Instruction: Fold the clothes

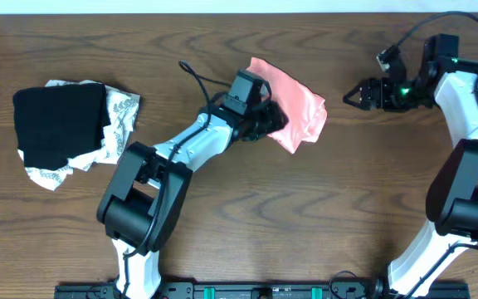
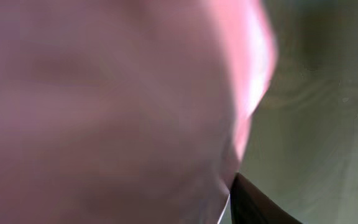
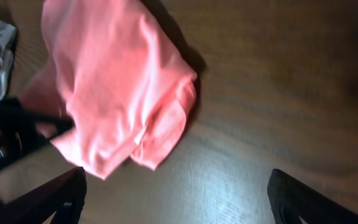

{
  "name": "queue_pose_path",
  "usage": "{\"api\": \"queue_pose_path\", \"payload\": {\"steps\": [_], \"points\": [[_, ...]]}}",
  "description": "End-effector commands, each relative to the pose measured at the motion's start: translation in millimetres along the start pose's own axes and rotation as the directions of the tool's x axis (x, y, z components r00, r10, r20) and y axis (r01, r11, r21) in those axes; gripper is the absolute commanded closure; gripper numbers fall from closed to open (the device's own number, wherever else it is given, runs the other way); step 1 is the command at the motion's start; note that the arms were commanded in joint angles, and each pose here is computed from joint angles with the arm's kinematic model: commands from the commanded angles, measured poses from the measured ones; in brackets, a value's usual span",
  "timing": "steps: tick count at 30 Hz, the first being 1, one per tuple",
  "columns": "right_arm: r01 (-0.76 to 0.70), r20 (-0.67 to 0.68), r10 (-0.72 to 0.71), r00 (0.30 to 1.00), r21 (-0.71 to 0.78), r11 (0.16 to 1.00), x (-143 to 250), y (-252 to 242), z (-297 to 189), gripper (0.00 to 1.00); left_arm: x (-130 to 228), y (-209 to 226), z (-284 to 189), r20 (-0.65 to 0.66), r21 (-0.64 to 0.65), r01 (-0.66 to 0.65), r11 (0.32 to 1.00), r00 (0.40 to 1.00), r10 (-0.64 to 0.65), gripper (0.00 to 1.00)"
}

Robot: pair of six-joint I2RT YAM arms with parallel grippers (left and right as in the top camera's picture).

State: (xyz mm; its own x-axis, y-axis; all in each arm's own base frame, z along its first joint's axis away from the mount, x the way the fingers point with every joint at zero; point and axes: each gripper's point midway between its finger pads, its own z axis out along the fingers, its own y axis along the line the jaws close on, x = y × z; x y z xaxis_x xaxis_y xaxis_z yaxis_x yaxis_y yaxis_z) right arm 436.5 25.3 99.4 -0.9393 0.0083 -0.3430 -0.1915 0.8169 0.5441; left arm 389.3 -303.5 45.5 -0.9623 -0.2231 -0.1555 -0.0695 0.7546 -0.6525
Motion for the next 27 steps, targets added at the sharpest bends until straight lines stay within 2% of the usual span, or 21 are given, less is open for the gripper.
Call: {"api": "queue_pose_path", "payload": {"steps": [1,2,3,4,6,7,12,14,16,17,21,27], "points": [[0.076,0.037,-0.076,0.996,-0.017,0.997,-13,19,-4,0.10,13,18,2,-0.046,-0.073,0.026,0.997,0.999,-0.029,0.53],[0.080,0.040,-0.079,0.996,-0.017,0.997,-14,20,-3,0.13,14,25,1,-0.046,-0.106,0.015,0.994,0.999,-0.020,0.54],[0.072,0.044,-0.072,0.996,-0.010,0.997,-16,20,-2,0.18,15,32,0,-0.050,-0.133,0.001,0.991,0.999,-0.008,0.60],[0.054,0.048,-0.054,0.997,0.002,0.999,-18,19,-1,0.21,17,35,0,-0.059,-0.147,-0.010,0.989,0.998,0.002,0.76],[-0.006,0.066,0.003,0.998,0.033,0.999,-23,14,-1,0.26,25,42,-2,-0.090,-0.176,-0.027,0.984,0.996,0.011,0.87],[-0.037,0.077,0.034,0.996,0.039,0.999,-26,12,-1,0.27,30,46,-3,-0.108,-0.194,-0.021,0.981,0.994,0.000,0.89],[-0.067,0.102,0.064,0.993,0.032,0.997,-33,16,1,0.28,45,58,-8,-0.168,-0.236,-0.028,0.971,0.986,-0.013,0.90],[-0.058,0.099,0.055,0.994,0.030,0.998,-33,19,3,0.21,52,55,-9,-0.202,-0.216,-0.019,0.976,0.979,-0.026,0.88],[-0.027,0.093,0.025,0.995,0.028,0.999,-33,23,6,0.19,63,45,-10,-0.260,-0.165,-0.001,0.986,0.965,-0.043,0.75],[-0.008,0.088,0.006,0.996,0.026,1.000,-32,26,8,0.18,68,41,-12,-0.284,-0.146,0.007,0.989,0.958,-0.049,0.74],[0.038,0.067,-0.039,0.997,0.016,0.999,-30,41,18,0.17,85,37,-29,-0.367,-0.106,-0.094,0.990,0.929,0.049,0.75],[0.066,0.060,-0.071,0.996,0.073,0.995,-30,45,32,0.18,109,63,-70,-0.461,-0.237,-0.208,0.949,0.884,0.078,0.86]]}}
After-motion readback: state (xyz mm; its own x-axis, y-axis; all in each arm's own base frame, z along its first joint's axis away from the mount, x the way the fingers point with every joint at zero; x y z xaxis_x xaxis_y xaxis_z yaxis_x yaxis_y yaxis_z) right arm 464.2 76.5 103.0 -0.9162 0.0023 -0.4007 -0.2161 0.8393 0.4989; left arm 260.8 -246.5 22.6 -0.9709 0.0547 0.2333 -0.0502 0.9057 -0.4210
